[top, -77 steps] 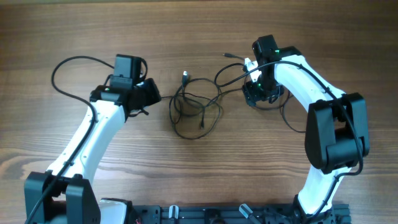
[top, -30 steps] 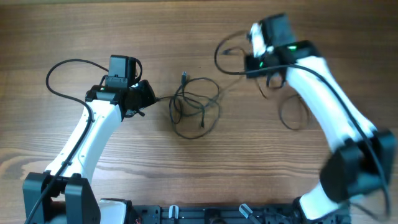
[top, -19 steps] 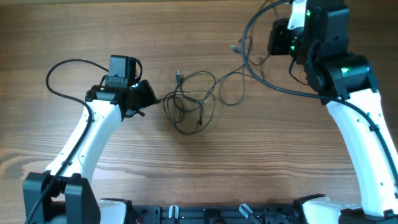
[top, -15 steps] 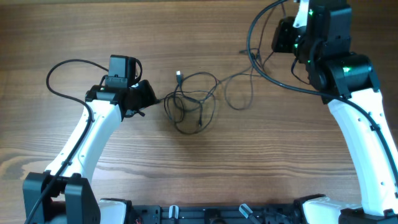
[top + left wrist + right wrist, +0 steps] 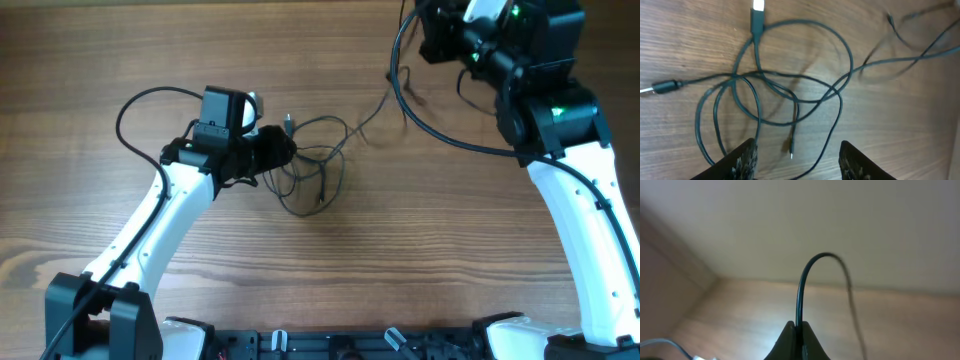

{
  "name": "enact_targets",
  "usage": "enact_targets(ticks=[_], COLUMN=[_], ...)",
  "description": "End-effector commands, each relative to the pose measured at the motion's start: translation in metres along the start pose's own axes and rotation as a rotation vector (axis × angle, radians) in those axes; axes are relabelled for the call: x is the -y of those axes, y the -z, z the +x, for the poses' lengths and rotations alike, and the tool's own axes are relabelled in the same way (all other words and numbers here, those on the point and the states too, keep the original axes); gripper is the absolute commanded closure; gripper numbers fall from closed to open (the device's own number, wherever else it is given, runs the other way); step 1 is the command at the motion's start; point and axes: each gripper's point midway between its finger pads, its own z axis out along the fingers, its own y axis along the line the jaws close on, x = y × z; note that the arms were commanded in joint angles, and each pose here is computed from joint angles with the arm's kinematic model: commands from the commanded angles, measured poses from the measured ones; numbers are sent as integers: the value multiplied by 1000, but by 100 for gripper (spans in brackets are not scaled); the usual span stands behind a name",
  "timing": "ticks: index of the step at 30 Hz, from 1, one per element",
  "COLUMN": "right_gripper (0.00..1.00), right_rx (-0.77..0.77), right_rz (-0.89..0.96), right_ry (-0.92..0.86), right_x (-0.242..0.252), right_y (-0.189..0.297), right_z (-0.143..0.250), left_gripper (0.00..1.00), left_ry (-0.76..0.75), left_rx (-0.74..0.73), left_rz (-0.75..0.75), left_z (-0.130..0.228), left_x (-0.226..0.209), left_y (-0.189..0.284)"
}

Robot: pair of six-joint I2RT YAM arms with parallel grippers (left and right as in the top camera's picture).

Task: Untangle cables
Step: 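Lift the right gripper up and right, carrying a cable to the right edge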

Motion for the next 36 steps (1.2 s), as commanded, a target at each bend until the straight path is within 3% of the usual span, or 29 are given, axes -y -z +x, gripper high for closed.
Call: enact_targets(ticks=[1,6,9,12,15,19,26,36], right_gripper=[96,96,96,96,96,96,96,96], right_rx=[154,423,508,528,499,376,226,71], right_rz=[-87,22,175,398,720,923,1070,1250], right_ry=[39,-42,-148,-293,-483,-525,-550,-482], right_x=[-24,-6,27,77,139,175,211,282], right_y=[23,67,90,112,140,153,158,193], right_z=[-43,-109,-122,-111,-69,-25,16,41], left_gripper=[46,46,46,46,46,46,46,46], left_ry=[1,6,7,7,7,9,11,16], left_rx=[-20,-29,-29,-30,-30,-34,-39,-48], left_rz=[-2,-18,-19,-19,-19,-22,-25,-57], left_z=[2,5,5,5,5,6,7,11], left_x=[0,-3,-3,-4,-3,-4,-5,-11], left_y=[-2,-1,-1,-1,-1,-1,-1,-1])
